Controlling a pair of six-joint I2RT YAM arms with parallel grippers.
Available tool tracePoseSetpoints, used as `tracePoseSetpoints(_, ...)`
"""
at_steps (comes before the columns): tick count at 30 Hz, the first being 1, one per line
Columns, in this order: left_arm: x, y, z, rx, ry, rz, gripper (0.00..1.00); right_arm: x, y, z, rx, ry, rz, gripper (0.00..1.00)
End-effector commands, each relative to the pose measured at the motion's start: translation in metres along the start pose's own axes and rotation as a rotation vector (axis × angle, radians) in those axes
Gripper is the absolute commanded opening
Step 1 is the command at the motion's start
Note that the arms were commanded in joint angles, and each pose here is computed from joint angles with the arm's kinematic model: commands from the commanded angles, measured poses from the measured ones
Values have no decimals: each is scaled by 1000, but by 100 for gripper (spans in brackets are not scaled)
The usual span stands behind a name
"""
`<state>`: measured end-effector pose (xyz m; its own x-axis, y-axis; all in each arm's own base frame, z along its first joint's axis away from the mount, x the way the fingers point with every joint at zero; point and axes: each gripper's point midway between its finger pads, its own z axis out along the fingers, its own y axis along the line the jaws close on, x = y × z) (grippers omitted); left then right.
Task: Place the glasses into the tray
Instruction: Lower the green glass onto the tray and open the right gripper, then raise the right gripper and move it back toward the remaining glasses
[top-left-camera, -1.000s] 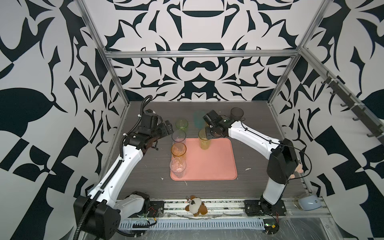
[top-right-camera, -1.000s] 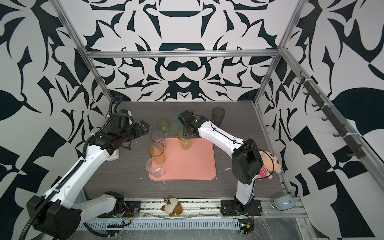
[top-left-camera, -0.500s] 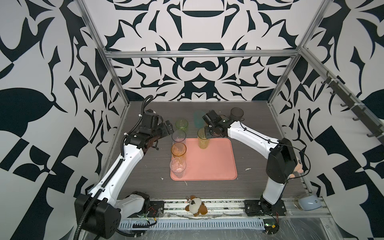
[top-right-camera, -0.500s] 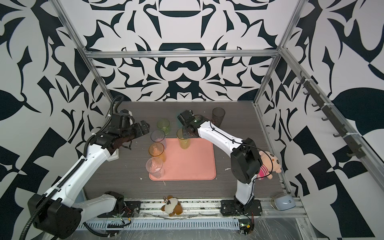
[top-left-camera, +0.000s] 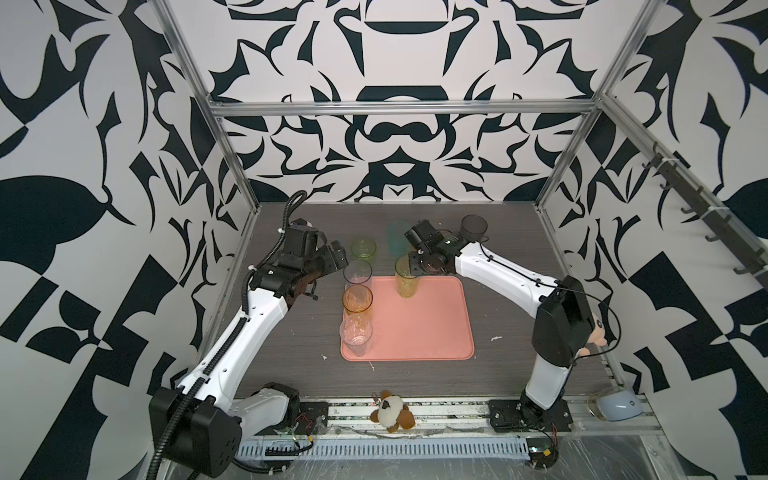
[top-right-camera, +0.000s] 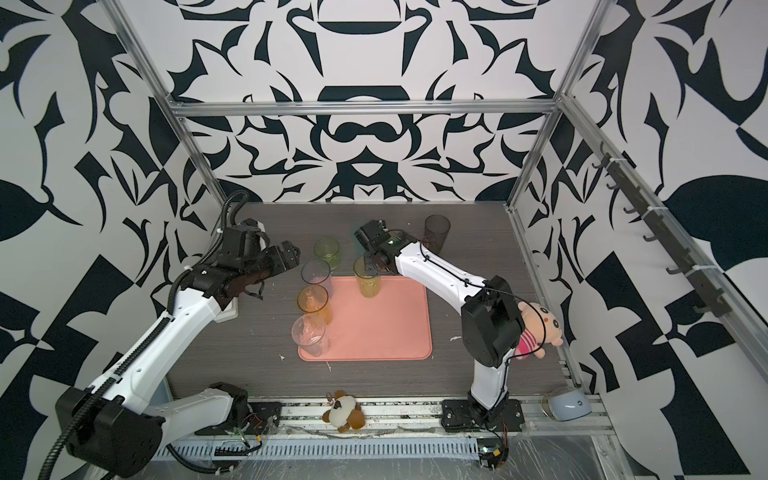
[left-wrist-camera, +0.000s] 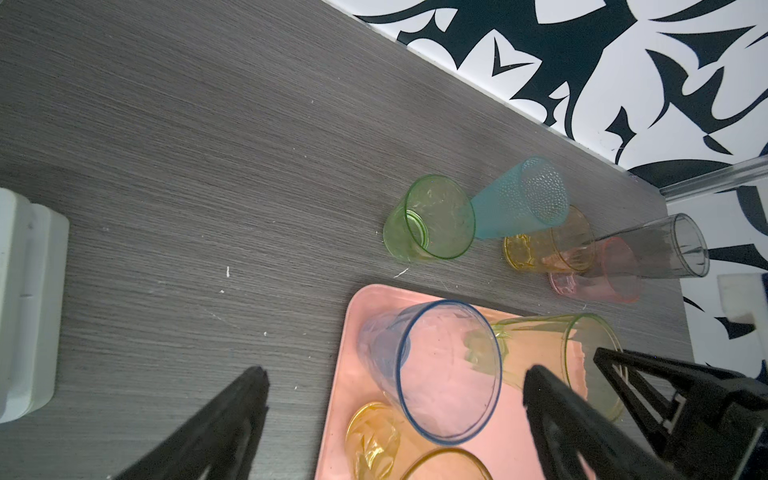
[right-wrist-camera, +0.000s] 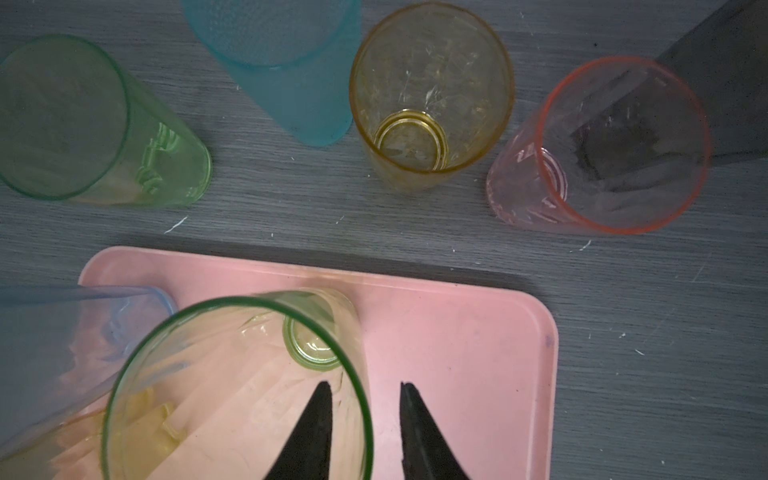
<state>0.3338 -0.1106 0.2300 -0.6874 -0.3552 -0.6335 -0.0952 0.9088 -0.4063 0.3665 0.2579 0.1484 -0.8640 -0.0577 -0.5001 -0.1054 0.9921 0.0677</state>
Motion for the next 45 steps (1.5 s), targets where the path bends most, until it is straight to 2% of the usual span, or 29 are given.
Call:
tracePoseSetpoints(1, -3, -3, -2, 1, -4, -7, 99, -15, 3, -27, -28, -56, 15, 35)
tracePoseSetpoints(10, -12, -2, -15, -18, -32, 19, 100, -42, -4, -68, -21, -167, 3, 45)
tracePoseSetpoints(18, -14, -8, -24, 18, -43, 18, 100, -76, -12, -103, 19, -295, -44, 49)
tracePoseSetpoints(24, -14, -9, -30, 30, -52, 18, 100, -106, -15, -114, 41, -393, -75, 53)
tracePoseSetpoints(32, -19, -12, -34, 49, -73, 28, 99, -143, -20, -104, 65, -451, -75, 55)
tracePoseSetpoints(45, -25, -1, -38, -5, -128, 74, 99, -182, -14, -57, 53, -400, -80, 55)
